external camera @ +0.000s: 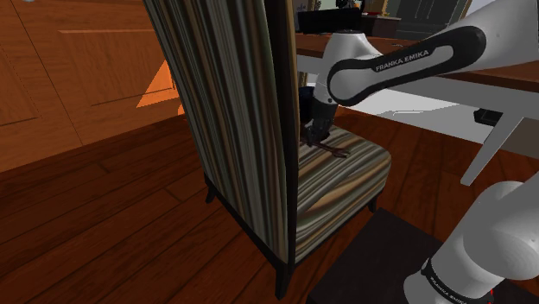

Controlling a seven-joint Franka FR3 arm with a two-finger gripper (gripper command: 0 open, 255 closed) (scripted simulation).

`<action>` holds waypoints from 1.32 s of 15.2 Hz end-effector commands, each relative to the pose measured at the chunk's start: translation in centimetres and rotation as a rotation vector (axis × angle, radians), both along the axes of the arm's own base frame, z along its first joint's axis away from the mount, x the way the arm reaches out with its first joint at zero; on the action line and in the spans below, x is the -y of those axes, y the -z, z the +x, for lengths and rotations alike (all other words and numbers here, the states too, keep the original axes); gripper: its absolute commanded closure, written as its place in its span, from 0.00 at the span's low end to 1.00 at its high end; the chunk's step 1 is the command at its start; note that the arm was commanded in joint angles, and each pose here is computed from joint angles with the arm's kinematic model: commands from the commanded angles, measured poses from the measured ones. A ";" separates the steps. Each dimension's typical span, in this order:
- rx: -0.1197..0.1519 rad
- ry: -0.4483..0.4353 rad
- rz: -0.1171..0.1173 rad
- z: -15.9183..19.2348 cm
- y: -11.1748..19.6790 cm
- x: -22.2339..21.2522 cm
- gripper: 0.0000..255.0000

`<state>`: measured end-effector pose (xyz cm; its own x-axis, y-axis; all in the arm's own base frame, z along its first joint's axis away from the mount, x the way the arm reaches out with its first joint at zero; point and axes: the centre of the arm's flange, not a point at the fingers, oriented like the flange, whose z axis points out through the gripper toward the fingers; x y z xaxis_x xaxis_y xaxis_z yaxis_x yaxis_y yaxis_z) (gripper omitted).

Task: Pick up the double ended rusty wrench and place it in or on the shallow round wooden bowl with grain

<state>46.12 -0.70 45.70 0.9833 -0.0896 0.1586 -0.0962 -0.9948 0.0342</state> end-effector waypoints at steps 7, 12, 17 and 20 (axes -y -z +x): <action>0.000 0.000 0.000 1.0 -3.7 0.9 1.00; 0.000 0.000 0.000 5.8 -4.1 5.5 1.00; 0.000 0.000 0.000 10.6 -4.5 10.0 1.00; 0.000 0.000 0.000 12.0 -4.0 11.3 1.00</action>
